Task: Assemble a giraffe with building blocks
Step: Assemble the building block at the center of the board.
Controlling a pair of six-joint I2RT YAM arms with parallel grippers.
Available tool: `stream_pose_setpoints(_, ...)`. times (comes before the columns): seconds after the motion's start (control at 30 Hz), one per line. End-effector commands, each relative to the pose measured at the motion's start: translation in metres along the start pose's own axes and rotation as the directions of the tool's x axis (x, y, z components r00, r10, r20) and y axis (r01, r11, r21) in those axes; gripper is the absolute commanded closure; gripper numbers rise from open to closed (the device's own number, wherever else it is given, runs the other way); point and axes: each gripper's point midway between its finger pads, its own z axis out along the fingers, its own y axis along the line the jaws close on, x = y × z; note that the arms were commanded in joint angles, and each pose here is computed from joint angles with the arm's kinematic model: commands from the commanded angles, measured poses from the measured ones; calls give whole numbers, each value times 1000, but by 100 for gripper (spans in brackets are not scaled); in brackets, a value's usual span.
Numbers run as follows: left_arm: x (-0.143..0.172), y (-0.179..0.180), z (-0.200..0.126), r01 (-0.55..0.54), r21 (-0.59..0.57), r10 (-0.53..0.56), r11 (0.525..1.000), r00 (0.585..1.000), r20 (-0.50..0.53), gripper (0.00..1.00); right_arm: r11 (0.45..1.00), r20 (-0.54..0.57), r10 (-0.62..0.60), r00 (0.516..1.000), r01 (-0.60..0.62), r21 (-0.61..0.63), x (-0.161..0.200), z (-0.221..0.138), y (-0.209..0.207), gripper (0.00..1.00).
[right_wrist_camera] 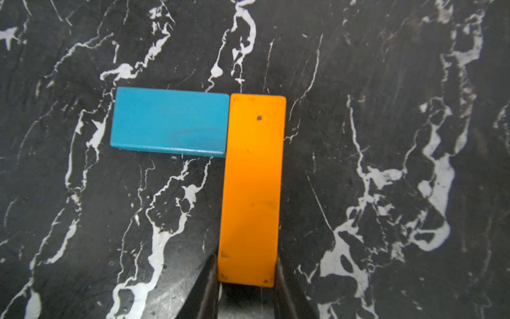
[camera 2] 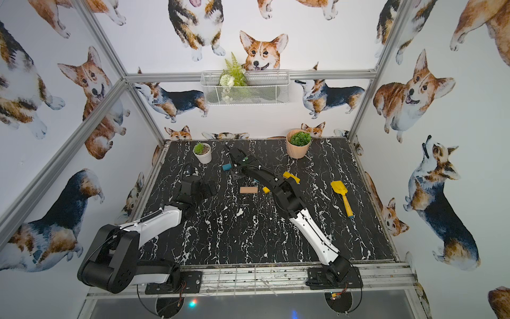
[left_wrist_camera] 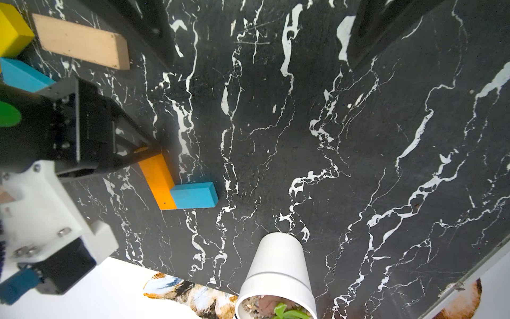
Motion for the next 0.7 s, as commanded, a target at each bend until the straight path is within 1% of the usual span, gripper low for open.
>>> stream_pose_setpoints(0.0, -4, 0, -1, -4, 2, 4, 1000, 1000, 12, 0, 1000, -91, -31, 995, 31, -4, 25, 6, 1, 80)
stream_pose_setpoints(0.1, -3, 0, 0, -4, -1, 4, 1000, 1000, 10, 0, 1000, -94, -30, 995, 30, -1, 26, 6, 1, 77)
stream_pose_setpoints(0.17, -3, 1, 0, -6, -5, 6, 1000, 1000, 8, 0, 999, -90, -32, 995, 32, 1, 25, 4, 1, 66)
stream_pose_setpoints(0.23, -3, 1, -1, -5, -6, 5, 1000, 1000, 10, 0, 999, -81, -33, 996, 33, 5, 21, 0, -1, 53)
stream_pose_setpoints(0.3, -5, 2, -2, -5, -9, 5, 1000, 1000, 19, 0, 999, -67, -41, 997, 41, 9, 16, -6, -1, 46)
stream_pose_setpoints(0.4, -7, 3, -4, -10, -11, 11, 1000, 999, 32, 0, 999, -36, -48, 998, 49, 16, 4, -20, -3, 40)
stream_pose_setpoints(0.47, -8, 3, -5, -12, -10, 12, 1000, 999, 37, 0, 998, -8, -54, 999, 54, 20, -7, -38, -5, 36)
stream_pose_setpoints(0.5, -8, 3, -5, -13, -5, 13, 1000, 999, 41, 0, 998, 3, -55, 998, 55, 18, -11, -46, -5, 31)
stream_pose_setpoints(0.6, -6, -1, -4, -23, 17, 22, 1000, 999, 38, 0, 998, 46, -68, 997, 68, -1, -23, -73, -5, 29)
stream_pose_setpoints(0.63, -6, -3, -4, -26, 27, 25, 999, 999, 36, 0, 997, 58, -71, 996, 71, -2, -24, -80, -7, 26)
stream_pose_setpoints(0.67, -6, -5, -3, -29, 35, 28, 999, 999, 35, 0, 998, 65, -65, 996, 66, -10, -25, -86, -9, 25)
